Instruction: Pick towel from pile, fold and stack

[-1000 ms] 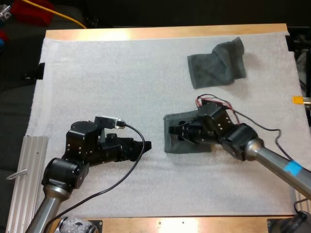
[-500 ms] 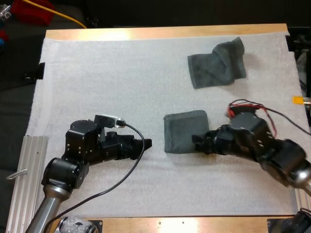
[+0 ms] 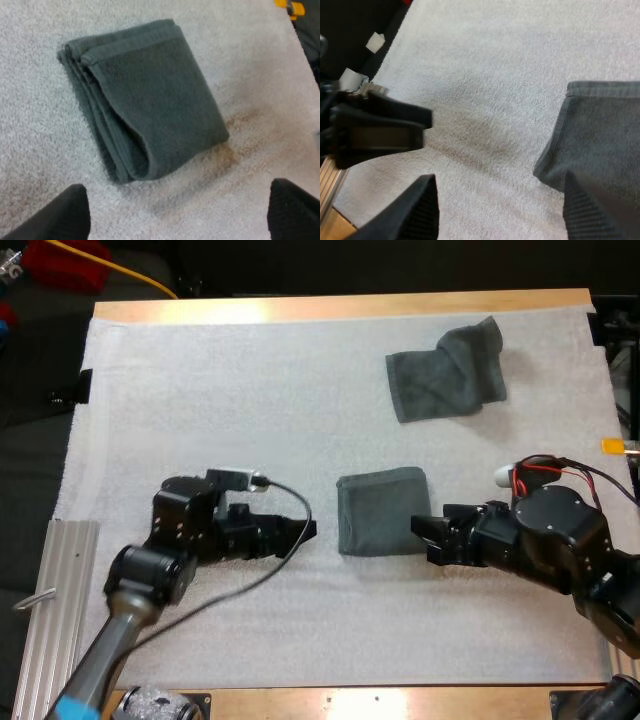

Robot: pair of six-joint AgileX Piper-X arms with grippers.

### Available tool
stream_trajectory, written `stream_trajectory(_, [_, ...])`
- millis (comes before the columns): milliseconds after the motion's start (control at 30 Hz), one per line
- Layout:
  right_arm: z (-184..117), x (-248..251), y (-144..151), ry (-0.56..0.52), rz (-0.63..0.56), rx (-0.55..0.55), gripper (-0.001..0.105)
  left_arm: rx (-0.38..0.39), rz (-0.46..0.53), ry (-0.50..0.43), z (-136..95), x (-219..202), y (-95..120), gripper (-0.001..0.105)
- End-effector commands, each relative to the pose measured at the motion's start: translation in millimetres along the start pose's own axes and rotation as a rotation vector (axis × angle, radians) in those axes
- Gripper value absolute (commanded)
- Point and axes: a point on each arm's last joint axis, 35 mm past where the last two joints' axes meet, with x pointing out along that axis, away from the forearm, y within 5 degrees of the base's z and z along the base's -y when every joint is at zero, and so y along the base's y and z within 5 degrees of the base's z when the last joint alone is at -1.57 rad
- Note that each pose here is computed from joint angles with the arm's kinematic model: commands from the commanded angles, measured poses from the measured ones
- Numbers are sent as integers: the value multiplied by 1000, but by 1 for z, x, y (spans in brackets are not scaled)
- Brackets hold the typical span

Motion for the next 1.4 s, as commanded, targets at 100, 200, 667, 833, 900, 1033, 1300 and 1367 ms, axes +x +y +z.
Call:
stream_trajectory(100, [2,-5,1,-17,-1,-18,54,-11,-9,33,8,20,10,71])
stream_trajectory(200, [2,-5,1,-17,-1,-20,54,-28,-20,65,10,32,18,71])
stream_trajectory(667, [-1,-5,0,7,-6,-122,54,-36,-33,173,2,105,33,71])
stream_trajectory(833, [-4,-5,-1,38,-12,-123,54,-60,30,168,1,119,42,71])
stream_trajectory(900, [-4,-5,-1,39,-12,-123,54,-67,38,176,3,124,45,71])
stream_trajectory(1033, [-4,-5,-1,39,-12,-123,54,-75,31,205,6,135,45,71])
stream_trajectory(1300, [-4,-5,-1,39,-12,-123,54,-92,-1,272,14,158,35,71])
stream_trajectory(1367, [-4,-5,-1,39,-12,-123,54,-101,-32,299,15,164,30,71])
